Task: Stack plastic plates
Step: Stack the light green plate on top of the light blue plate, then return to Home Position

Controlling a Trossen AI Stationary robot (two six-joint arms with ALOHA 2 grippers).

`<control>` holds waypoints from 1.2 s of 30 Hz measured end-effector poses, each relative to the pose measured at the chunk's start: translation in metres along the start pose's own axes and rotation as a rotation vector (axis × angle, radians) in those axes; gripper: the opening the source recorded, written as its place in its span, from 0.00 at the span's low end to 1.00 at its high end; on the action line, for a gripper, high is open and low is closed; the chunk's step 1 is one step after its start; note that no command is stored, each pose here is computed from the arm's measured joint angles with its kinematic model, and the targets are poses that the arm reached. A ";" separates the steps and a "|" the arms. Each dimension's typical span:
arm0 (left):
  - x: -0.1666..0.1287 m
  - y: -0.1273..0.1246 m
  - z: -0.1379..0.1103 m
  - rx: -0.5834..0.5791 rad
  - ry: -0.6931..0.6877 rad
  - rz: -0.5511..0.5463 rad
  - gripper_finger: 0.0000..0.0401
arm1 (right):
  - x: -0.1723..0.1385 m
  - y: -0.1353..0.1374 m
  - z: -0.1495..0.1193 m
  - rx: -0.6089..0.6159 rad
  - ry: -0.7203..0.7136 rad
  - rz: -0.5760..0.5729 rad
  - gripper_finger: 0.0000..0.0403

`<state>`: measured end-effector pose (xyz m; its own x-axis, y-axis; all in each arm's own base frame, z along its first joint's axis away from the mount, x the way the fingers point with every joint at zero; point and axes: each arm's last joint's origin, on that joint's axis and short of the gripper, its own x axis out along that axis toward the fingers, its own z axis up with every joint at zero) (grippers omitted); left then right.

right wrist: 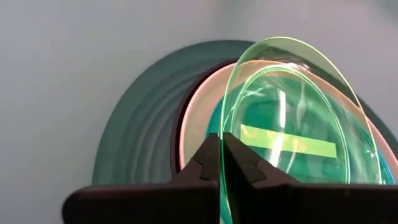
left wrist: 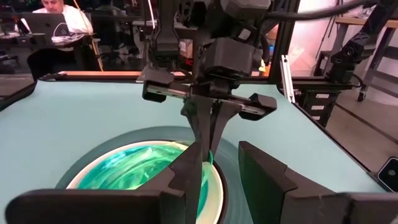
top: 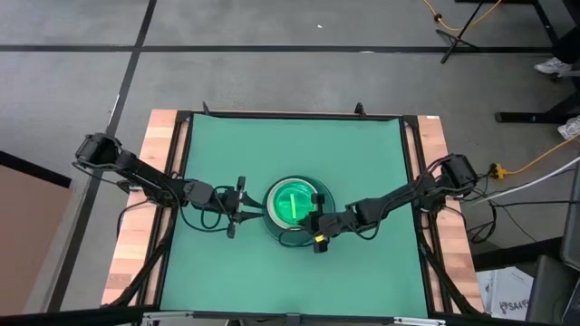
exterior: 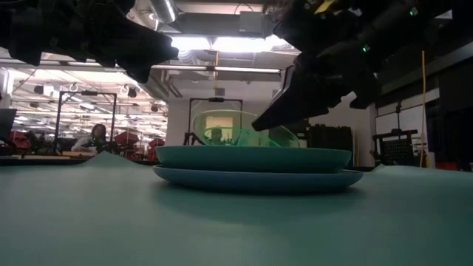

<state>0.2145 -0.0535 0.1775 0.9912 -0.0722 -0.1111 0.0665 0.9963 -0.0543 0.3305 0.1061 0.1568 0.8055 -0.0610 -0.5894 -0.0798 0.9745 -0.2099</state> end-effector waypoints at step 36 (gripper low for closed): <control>-0.030 0.027 0.019 0.025 0.070 0.082 0.23 | -0.083 -0.072 0.034 0.115 -0.060 0.075 0.45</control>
<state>0.1887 -0.0240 0.1981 0.9831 0.0074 -0.1831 -0.0109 0.9998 -0.0178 0.2892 0.0482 0.2480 0.8340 0.0226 -0.5513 -0.0758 0.9944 -0.0740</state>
